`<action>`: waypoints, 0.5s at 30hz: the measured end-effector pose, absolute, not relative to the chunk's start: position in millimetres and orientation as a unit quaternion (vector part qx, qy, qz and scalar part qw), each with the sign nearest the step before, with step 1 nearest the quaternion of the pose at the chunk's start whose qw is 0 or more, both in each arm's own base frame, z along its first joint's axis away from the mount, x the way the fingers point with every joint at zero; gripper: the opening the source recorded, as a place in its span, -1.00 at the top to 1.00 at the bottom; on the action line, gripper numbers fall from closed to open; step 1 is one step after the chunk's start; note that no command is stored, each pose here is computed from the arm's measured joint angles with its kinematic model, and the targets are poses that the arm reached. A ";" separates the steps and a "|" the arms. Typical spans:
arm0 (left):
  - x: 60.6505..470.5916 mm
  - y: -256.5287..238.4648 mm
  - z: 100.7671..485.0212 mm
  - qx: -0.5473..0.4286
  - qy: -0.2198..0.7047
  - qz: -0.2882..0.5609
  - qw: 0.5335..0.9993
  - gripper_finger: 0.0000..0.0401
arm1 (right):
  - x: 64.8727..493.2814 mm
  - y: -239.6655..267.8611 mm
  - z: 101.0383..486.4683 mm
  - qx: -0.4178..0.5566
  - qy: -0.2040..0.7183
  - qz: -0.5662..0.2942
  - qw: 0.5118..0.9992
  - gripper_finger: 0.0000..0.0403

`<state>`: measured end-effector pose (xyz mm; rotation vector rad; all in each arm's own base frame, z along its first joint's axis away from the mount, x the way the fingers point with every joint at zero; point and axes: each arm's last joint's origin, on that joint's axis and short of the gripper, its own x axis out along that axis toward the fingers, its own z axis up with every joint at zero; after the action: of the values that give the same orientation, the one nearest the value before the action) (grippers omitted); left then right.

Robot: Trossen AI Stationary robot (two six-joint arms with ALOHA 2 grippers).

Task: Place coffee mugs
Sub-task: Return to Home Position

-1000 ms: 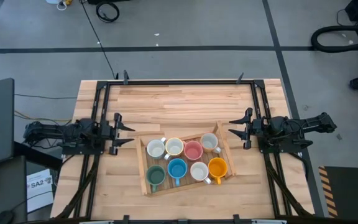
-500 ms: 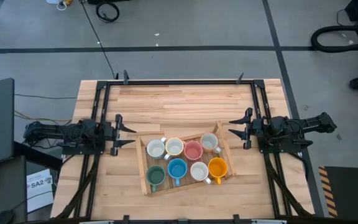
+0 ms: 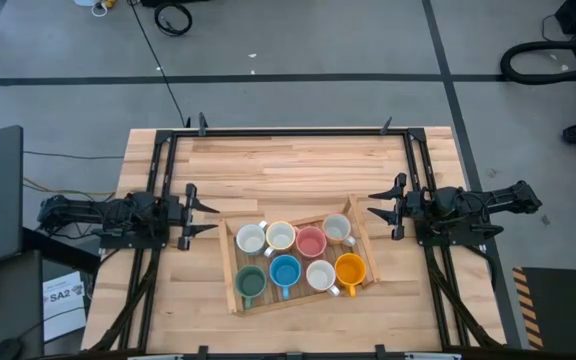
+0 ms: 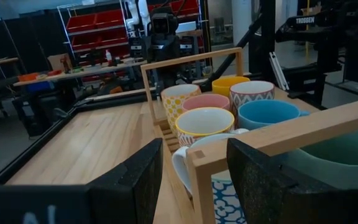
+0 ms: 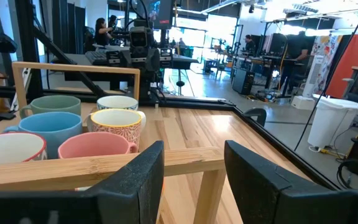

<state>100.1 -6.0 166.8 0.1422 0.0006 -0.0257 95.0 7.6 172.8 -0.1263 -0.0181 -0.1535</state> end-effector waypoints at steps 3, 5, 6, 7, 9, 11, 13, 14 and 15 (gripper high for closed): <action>100.1 -6.0 166.9 0.071 -0.001 -0.013 0.997 0.08 | 95.0 7.6 172.8 -0.063 -0.009 -0.077 0.995 0.14; 100.1 -6.0 167.0 0.071 -0.001 -0.013 0.997 0.08 | 95.0 7.6 172.8 -0.063 -0.009 -0.077 0.995 0.14; 100.1 -6.0 167.0 0.071 -0.002 -0.013 0.997 0.08 | 95.0 7.6 172.8 -0.063 -0.009 -0.077 0.995 0.14; 100.1 -6.0 167.1 0.071 -0.002 -0.013 0.997 0.08 | 95.0 7.6 172.8 -0.063 -0.009 -0.077 0.995 0.14; 100.1 -6.0 167.1 0.071 -0.002 -0.013 0.997 0.08 | 95.0 7.6 172.8 -0.063 -0.009 -0.077 0.995 0.14; 100.1 -6.0 167.1 0.071 -0.002 -0.013 0.997 0.08 | 95.0 7.6 172.8 -0.063 -0.009 -0.077 0.995 0.14; 100.1 -6.0 167.1 0.071 -0.002 -0.013 0.997 0.08 | 95.0 7.6 172.8 -0.063 -0.009 -0.077 0.995 0.14; 100.1 -6.0 167.1 0.071 -0.002 -0.013 0.997 0.08 | 95.0 7.6 172.8 -0.063 -0.009 -0.077 0.995 0.14; 100.1 -6.0 167.2 0.071 -0.002 -0.013 0.997 0.08 | 95.0 7.6 172.8 -0.063 -0.009 -0.077 0.995 0.14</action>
<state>100.1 -6.0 167.2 0.1415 -0.0047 -0.0252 95.0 7.6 172.8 -0.1264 -0.0183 -0.1535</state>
